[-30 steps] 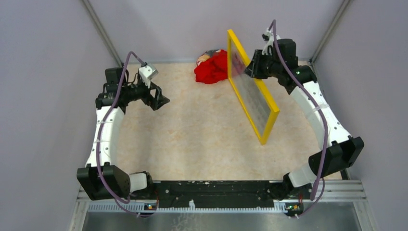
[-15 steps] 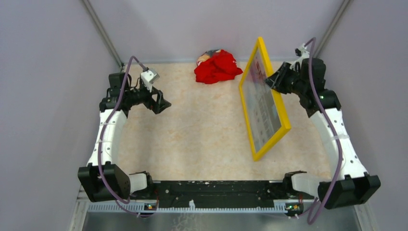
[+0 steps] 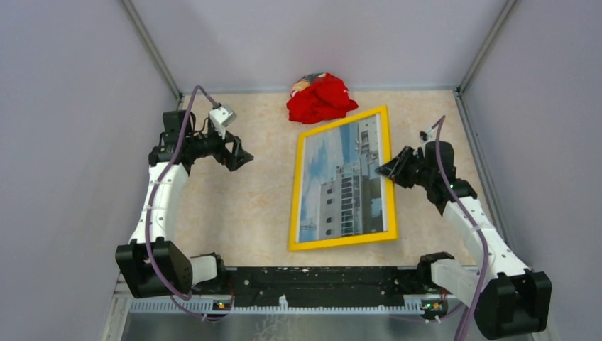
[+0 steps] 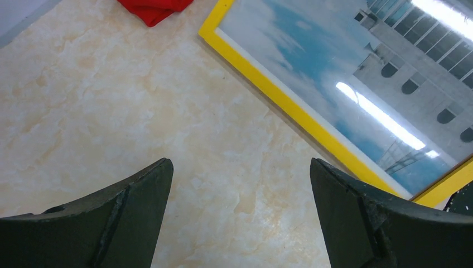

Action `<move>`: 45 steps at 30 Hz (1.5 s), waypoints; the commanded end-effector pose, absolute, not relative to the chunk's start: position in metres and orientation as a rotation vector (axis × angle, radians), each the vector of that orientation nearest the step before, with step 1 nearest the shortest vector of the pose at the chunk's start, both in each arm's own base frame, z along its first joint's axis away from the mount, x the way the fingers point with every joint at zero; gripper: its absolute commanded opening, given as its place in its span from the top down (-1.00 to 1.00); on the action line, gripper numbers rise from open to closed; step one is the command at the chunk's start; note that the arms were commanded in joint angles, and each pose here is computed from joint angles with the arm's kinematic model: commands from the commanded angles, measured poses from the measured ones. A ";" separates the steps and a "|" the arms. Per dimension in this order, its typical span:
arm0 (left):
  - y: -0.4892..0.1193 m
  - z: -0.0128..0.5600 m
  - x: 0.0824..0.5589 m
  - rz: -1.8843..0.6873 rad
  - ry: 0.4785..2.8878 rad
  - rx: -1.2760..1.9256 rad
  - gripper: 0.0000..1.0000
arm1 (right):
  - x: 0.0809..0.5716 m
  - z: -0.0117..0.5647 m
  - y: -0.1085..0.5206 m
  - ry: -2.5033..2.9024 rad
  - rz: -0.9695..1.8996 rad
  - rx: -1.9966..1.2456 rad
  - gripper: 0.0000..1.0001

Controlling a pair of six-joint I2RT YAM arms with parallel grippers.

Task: Put the photo into the frame
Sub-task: Turn over the photo frame at the center of the board.

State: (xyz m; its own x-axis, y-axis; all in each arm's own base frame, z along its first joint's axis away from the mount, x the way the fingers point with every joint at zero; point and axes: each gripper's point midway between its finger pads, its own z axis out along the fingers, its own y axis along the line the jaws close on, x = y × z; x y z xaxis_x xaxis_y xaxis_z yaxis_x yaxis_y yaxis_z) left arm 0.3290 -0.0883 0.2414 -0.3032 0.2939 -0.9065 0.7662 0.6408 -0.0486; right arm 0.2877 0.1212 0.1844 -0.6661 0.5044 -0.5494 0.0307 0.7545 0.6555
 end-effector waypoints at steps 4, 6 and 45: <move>-0.087 0.238 0.326 -0.588 1.862 0.873 -0.98 | 0.285 0.158 0.131 2.147 0.894 0.435 1.00; -0.087 0.237 0.324 -0.591 1.863 0.878 -0.97 | 0.285 0.145 0.136 2.134 0.947 0.450 1.00; -0.076 0.197 0.331 -0.567 1.992 0.792 -0.97 | 0.290 0.005 0.131 2.577 0.566 0.266 -0.97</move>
State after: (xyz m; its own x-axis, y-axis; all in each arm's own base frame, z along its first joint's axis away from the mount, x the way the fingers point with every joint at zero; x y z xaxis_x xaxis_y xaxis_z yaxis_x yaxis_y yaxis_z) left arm 0.3189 -0.0815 0.2000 -0.3785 0.3325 -0.8638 0.7515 0.6552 -0.0771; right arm 0.3168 0.1773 0.0456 -0.8202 0.3450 -0.4565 -0.0530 0.7485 0.6610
